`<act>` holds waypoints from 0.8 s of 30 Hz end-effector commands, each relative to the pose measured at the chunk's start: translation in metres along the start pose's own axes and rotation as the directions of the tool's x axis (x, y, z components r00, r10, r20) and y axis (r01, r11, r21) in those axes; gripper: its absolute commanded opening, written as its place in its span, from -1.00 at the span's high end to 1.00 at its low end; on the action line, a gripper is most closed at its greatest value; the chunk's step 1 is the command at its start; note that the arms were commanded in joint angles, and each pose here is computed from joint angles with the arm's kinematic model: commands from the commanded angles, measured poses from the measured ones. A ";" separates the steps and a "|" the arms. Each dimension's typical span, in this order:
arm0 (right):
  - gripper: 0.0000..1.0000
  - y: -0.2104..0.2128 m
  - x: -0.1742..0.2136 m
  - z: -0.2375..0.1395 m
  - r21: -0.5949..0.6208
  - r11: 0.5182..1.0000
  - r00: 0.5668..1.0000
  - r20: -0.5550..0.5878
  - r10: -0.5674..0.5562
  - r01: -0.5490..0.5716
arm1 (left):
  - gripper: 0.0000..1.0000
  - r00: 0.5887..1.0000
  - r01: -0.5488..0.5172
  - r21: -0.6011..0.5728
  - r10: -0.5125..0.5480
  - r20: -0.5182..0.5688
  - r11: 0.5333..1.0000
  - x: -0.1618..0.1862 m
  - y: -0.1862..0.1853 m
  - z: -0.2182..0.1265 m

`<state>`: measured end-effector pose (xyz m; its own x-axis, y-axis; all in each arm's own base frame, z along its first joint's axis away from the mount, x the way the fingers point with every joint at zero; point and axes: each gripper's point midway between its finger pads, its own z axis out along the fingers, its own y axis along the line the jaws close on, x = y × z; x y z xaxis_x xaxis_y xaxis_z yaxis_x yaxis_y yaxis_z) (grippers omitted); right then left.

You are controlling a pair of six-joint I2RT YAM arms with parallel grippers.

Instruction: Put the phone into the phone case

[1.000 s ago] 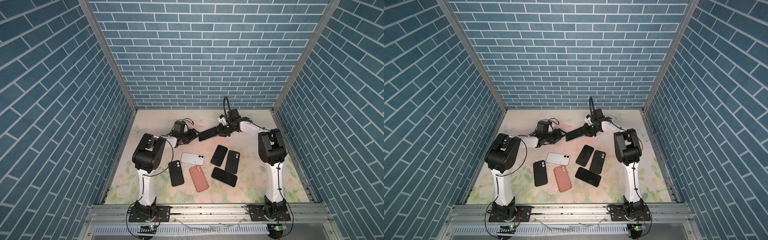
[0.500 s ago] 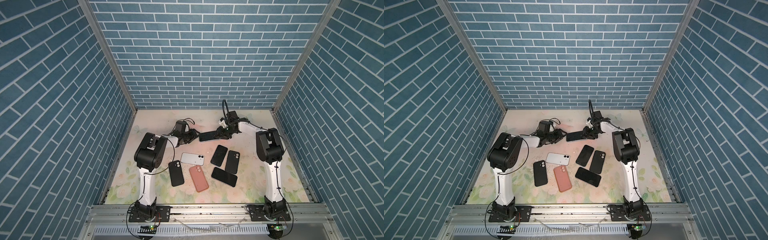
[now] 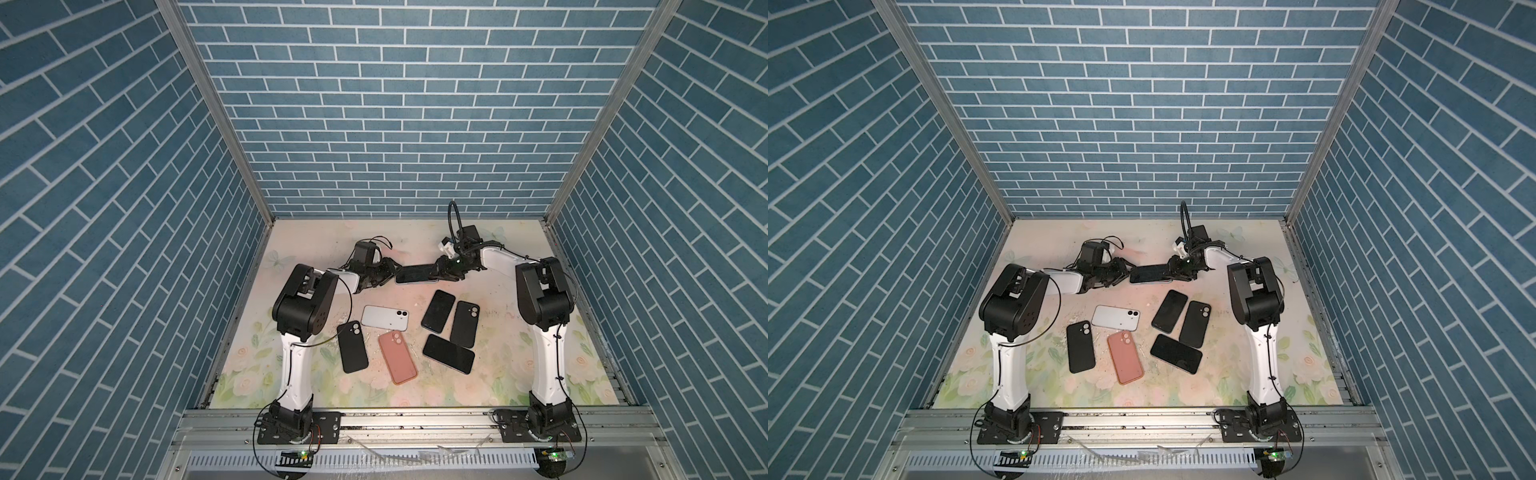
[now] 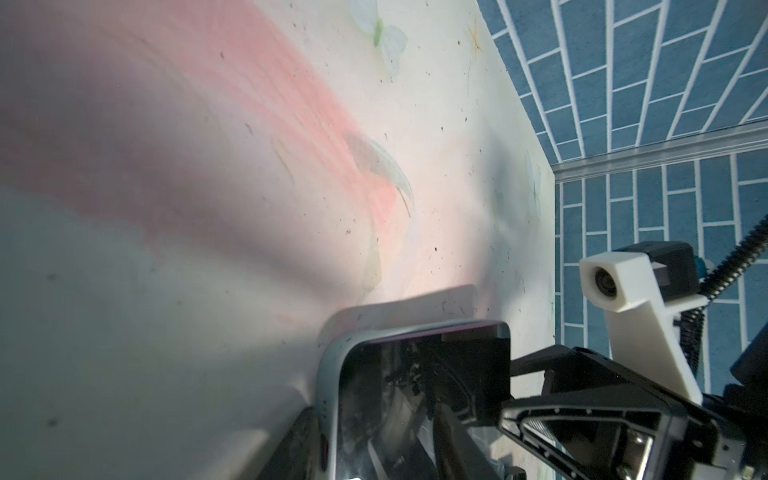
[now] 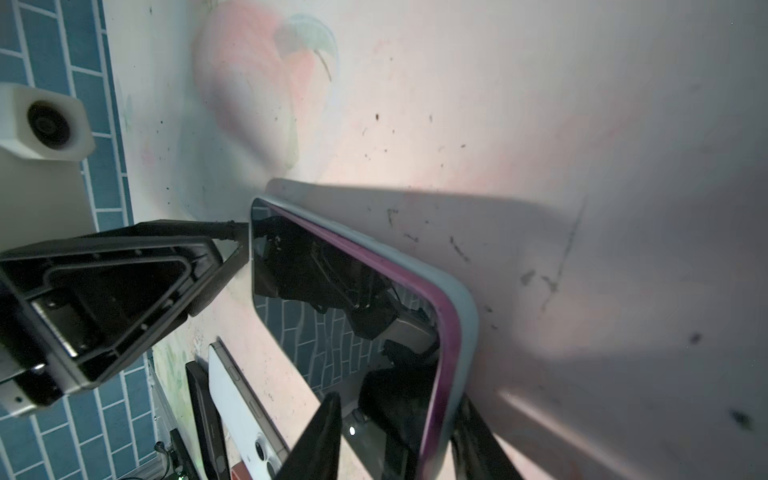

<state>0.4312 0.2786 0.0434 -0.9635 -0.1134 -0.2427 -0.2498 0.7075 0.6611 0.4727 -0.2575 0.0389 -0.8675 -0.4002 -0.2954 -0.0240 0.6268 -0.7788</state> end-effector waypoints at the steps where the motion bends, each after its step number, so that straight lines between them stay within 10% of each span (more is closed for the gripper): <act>1: 0.18 0.036 -0.008 -0.015 -0.125 0.988 0.995 0.042 -0.086 0.091 | 0.06 0.998 0.038 -0.056 -0.041 -0.051 0.998 0.018 0.024 0.011; 24: 0.44 0.071 -0.021 -0.055 -0.338 0.936 0.983 0.181 -0.041 0.101 | 0.09 0.997 0.061 -0.049 -0.064 -0.052 0.997 0.020 0.026 0.011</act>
<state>0.4328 0.2880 0.1244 -0.9250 -0.0020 -0.3799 -0.3388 0.4565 0.8227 0.4737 -0.2583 0.0383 -0.8646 -0.4175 -0.2796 -0.0374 0.6084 -0.7928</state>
